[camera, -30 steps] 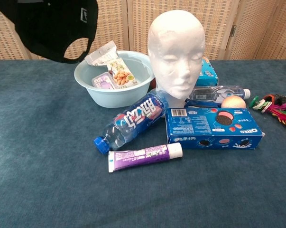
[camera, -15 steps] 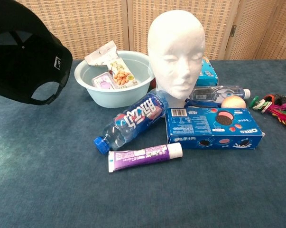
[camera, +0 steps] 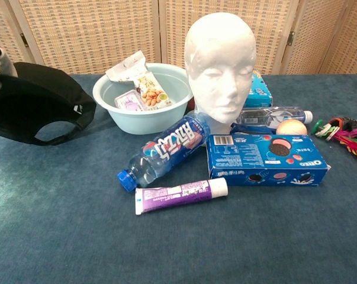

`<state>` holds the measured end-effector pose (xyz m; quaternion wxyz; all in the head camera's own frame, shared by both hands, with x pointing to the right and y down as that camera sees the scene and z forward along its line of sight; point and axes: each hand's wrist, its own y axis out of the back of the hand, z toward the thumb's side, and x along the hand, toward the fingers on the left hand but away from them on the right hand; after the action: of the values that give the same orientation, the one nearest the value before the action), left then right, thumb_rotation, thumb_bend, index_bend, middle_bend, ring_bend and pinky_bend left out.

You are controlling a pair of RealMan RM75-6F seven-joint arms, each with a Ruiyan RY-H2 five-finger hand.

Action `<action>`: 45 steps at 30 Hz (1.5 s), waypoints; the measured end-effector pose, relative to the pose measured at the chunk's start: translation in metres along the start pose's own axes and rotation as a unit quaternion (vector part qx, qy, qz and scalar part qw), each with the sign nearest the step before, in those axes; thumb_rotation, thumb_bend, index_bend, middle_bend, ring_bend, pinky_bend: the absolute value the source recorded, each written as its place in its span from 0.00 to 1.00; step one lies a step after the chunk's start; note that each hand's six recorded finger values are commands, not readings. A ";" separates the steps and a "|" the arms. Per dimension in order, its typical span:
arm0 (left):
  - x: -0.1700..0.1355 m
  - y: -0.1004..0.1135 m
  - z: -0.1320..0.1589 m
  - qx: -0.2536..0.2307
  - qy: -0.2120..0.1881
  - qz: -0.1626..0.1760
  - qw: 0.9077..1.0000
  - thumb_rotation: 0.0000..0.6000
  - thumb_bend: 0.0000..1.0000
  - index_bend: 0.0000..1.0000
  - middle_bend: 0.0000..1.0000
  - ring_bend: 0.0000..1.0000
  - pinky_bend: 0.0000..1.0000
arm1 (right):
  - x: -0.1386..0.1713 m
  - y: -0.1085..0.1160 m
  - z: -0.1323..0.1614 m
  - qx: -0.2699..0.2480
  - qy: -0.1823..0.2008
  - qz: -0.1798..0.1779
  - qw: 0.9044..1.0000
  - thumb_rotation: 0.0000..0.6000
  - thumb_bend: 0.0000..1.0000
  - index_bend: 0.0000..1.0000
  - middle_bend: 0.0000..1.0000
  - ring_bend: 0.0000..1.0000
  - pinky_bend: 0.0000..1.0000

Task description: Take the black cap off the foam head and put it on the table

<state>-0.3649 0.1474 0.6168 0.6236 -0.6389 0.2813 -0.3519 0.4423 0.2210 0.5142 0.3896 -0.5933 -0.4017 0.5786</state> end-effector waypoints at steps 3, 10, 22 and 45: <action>0.000 -0.014 0.010 0.003 -0.012 -0.017 1.000 1.00 0.46 0.61 1.00 0.97 1.00 | 0.001 0.000 -0.002 -0.001 -0.003 -0.001 1.000 1.00 0.10 0.08 0.18 0.10 0.20; 0.003 -0.044 0.019 0.018 -0.019 -0.068 0.997 1.00 0.45 0.60 1.00 0.97 1.00 | 0.003 -0.002 -0.006 -0.001 -0.010 0.001 1.000 1.00 0.10 0.08 0.18 0.10 0.20; -0.001 -0.073 0.021 0.039 0.032 -0.151 0.987 1.00 0.15 0.30 0.98 0.93 1.00 | 0.002 -0.007 -0.009 -0.004 -0.015 0.006 1.000 1.00 0.10 0.08 0.18 0.10 0.20; -0.054 -0.014 -0.002 0.005 0.236 -0.184 0.954 1.00 0.00 0.00 0.33 0.41 0.72 | -0.007 -0.015 -0.009 0.007 0.003 0.029 1.000 1.00 0.10 0.09 0.18 0.10 0.20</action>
<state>-0.3999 0.1900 0.6253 0.4674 -0.5752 0.2960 -0.6025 0.4514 0.2206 0.5310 0.3775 -0.6037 -0.3791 0.5910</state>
